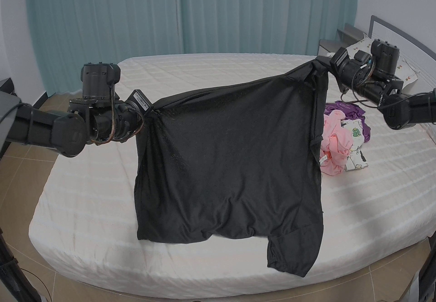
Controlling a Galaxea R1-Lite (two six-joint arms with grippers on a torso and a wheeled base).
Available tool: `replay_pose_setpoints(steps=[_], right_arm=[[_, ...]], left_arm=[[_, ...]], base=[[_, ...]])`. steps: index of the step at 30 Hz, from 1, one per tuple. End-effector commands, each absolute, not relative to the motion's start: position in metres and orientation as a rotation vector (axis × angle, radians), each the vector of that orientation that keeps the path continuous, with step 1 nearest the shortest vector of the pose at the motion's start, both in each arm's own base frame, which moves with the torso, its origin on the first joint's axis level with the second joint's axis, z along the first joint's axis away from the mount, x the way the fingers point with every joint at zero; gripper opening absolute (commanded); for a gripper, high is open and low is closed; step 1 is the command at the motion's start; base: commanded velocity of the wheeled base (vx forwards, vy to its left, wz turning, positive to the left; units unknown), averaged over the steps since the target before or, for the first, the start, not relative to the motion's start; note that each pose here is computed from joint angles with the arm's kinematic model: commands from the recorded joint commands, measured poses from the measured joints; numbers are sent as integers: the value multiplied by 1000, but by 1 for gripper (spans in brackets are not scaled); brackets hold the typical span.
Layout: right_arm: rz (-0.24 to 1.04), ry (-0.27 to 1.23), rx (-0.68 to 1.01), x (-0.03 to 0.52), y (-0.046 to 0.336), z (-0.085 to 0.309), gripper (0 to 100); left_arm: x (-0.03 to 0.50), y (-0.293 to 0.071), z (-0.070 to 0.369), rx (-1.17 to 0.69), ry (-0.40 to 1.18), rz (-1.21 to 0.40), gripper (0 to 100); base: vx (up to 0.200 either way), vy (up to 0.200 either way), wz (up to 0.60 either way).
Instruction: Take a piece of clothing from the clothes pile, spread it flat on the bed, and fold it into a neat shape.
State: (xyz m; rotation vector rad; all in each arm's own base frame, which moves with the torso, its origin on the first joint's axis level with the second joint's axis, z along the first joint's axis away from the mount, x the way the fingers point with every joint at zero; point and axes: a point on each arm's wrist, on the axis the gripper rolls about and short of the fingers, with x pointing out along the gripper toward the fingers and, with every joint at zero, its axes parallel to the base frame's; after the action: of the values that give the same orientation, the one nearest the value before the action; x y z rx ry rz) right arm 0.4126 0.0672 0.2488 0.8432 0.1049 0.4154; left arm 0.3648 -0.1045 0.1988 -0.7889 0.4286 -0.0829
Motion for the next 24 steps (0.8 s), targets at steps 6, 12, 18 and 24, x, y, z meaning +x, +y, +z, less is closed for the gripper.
replay_pose_setpoints(steps=[6, 12, 18, 24], right_arm=[[289, 218, 812, 453, 96, 153, 0], [227, 261, 786, 466, 107, 112, 0], [196, 302, 769, 476, 110, 80, 100], [56, 213, 751, 498, 105, 70, 100]], left_arm=[[427, -112, 124, -772, 526, 1, 0], [446, -115, 88, -760, 573, 43, 0], [465, -114, 71, -798, 525, 83, 100], [476, -108, 68, -788, 459, 157, 100]], base=[[67, 0, 0], [0, 0, 0], [0, 0, 0], [0, 0, 0]])
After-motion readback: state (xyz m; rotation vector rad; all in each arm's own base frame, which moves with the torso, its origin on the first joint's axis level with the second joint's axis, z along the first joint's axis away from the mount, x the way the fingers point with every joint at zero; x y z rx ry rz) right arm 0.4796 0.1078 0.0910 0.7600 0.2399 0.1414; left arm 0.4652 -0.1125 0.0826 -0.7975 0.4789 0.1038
